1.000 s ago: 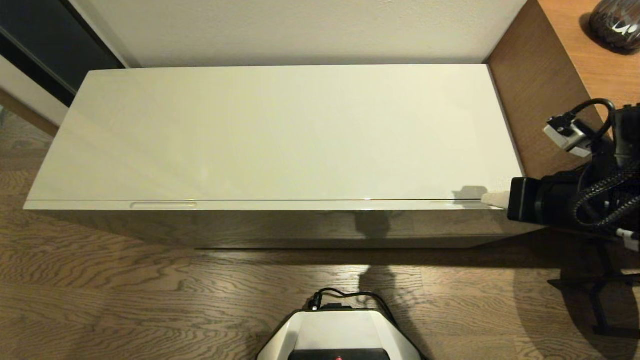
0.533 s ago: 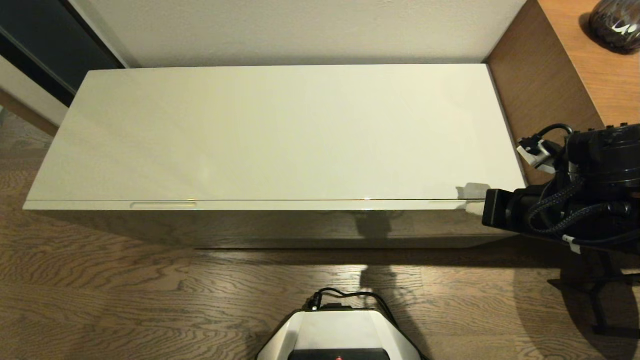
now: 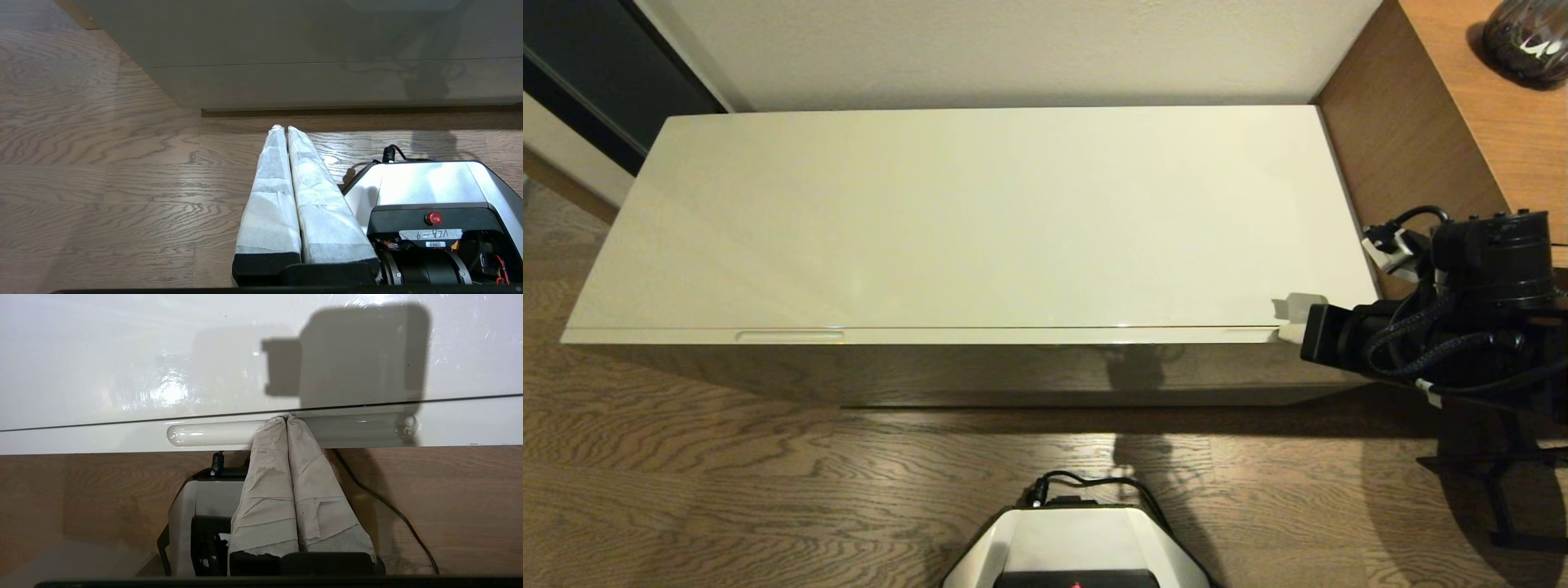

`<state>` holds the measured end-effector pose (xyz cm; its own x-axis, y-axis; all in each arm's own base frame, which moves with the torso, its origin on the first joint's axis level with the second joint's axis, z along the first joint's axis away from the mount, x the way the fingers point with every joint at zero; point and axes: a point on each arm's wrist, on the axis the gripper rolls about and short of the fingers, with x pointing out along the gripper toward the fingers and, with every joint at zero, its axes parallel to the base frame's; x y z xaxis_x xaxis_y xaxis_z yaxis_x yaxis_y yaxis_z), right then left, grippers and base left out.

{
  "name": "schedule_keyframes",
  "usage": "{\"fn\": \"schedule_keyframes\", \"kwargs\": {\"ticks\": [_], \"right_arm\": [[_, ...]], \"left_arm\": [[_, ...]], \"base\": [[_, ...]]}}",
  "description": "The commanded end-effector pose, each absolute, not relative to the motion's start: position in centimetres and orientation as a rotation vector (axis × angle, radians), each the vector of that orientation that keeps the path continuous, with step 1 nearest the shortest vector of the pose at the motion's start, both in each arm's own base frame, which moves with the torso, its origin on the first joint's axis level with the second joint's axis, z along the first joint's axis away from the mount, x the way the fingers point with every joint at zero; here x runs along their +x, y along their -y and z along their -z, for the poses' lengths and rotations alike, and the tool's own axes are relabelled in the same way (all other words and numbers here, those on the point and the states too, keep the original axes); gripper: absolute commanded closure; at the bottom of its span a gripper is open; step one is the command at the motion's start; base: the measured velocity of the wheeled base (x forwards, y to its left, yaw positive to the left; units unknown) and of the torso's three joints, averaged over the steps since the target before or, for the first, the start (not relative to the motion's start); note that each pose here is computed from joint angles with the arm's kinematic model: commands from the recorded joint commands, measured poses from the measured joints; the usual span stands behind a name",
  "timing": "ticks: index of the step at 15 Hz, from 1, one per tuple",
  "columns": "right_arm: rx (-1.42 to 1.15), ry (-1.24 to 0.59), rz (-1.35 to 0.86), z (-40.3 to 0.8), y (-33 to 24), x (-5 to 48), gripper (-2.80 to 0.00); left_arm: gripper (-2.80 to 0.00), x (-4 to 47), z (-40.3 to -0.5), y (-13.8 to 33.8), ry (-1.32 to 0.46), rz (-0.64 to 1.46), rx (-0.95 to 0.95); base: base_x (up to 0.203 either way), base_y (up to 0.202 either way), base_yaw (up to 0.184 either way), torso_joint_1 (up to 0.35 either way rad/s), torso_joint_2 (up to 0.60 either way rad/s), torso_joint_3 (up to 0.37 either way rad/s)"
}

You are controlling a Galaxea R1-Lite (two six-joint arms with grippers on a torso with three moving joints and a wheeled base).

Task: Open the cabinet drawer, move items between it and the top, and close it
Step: Open the drawer

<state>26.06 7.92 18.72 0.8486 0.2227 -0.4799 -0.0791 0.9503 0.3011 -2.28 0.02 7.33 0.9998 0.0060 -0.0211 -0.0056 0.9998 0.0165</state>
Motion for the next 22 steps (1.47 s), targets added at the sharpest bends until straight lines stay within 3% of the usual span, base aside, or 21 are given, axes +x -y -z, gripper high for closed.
{"fn": "schedule_keyframes", "kwargs": {"ticks": [1,8,13,17,22], "right_arm": [[0.273,-0.571,-0.151,-17.8,-7.9,26.2,0.00],[0.259,-0.672,-0.144,-15.7,-7.1,23.7,0.00],[0.251,-0.711,-0.156,-17.2,-6.0,19.3,0.00],[0.267,-0.758,-0.187,-19.0,-4.7,13.6,0.00],[0.317,-0.766,-0.108,-21.1,-0.4,1.5,0.00]], "left_arm": [[0.00,-2.3,-7.3,0.0,-0.023,-0.006,0.017],[0.00,-2.3,-7.3,0.0,-0.023,-0.007,0.017],[0.00,-2.3,-7.3,0.0,-0.023,-0.007,0.017],[0.00,-2.3,-7.3,0.0,-0.023,-0.007,0.017],[0.00,-2.3,-7.3,0.0,-0.023,-0.007,0.017]], "base": [[0.000,0.000,0.000,0.000,0.00,0.000],[0.000,0.000,0.000,0.000,0.00,0.000],[0.000,0.000,0.000,0.000,0.00,0.000],[0.000,0.000,0.000,0.000,0.00,0.000],[0.000,0.000,0.000,0.000,0.00,0.000]]}}
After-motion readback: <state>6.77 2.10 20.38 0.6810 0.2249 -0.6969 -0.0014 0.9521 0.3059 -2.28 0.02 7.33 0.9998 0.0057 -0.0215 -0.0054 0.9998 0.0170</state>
